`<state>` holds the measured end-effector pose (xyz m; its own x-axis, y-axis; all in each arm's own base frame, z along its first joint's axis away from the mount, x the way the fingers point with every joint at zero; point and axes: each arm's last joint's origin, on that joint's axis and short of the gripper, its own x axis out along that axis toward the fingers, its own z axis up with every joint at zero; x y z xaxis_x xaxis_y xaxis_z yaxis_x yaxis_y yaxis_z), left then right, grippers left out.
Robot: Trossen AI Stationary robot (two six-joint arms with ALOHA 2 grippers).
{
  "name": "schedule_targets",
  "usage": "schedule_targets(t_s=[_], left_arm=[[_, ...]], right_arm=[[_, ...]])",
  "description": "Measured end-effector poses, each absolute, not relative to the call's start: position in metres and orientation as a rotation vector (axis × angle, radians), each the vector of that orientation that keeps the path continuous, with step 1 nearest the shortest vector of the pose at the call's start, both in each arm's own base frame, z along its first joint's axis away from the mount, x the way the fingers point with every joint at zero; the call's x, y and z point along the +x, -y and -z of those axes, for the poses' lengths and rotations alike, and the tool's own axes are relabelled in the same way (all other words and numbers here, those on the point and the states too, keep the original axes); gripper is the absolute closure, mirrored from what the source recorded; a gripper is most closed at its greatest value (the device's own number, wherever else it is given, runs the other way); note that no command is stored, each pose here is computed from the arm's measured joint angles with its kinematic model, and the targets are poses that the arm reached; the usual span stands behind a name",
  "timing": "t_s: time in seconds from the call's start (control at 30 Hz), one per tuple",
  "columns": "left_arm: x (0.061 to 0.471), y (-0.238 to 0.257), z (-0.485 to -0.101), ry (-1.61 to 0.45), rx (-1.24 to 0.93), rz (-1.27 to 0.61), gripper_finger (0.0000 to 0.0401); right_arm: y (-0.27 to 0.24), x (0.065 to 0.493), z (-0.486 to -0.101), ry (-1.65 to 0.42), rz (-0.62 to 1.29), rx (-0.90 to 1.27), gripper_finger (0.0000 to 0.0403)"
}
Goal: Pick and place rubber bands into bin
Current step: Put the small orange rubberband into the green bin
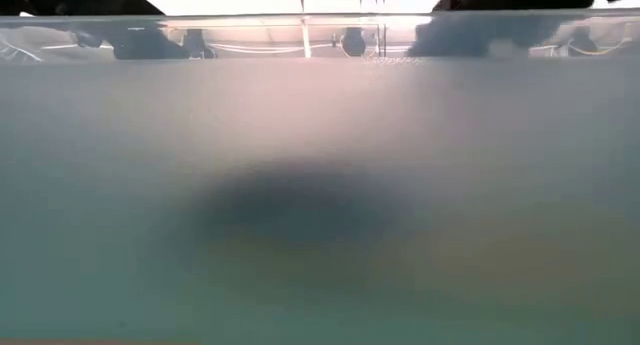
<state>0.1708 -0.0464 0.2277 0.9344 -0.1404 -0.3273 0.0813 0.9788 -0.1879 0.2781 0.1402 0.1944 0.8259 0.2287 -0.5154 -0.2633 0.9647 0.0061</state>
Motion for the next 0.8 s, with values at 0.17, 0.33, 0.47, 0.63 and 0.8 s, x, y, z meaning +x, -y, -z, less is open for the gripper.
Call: schedule_targets(t_s=[0.17, 0.33, 0.47, 0.63, 0.8], left_arm=[[0.171, 0.045, -0.229, -0.328, -0.170, 0.077, 0.0146], [0.172, 0.044, -0.230, -0.302, -0.164, 0.013, 0.0146], [0.172, 0.043, -0.230, -0.304, -0.169, -0.015, 0.0146], [0.176, 0.040, -0.231, -0.311, -0.184, -0.042, 0.0146], [0.197, 0.036, -0.235, -0.409, -0.160, -0.097, 0.0146]], right_arm=[[-0.131, 0.261, -0.219, -0.531, -0.263, -0.067, 0.0258], [-0.121, 0.241, -0.225, -0.496, -0.267, -0.060, 0.0262], [-0.113, 0.228, -0.222, -0.485, -0.246, -0.060, 0.0260], [-0.102, 0.219, -0.212, -0.465, -0.145, -0.096, 0.0261], [-0.090, 0.216, -0.200, -0.417, -0.107, -0.131, 0.0263]])
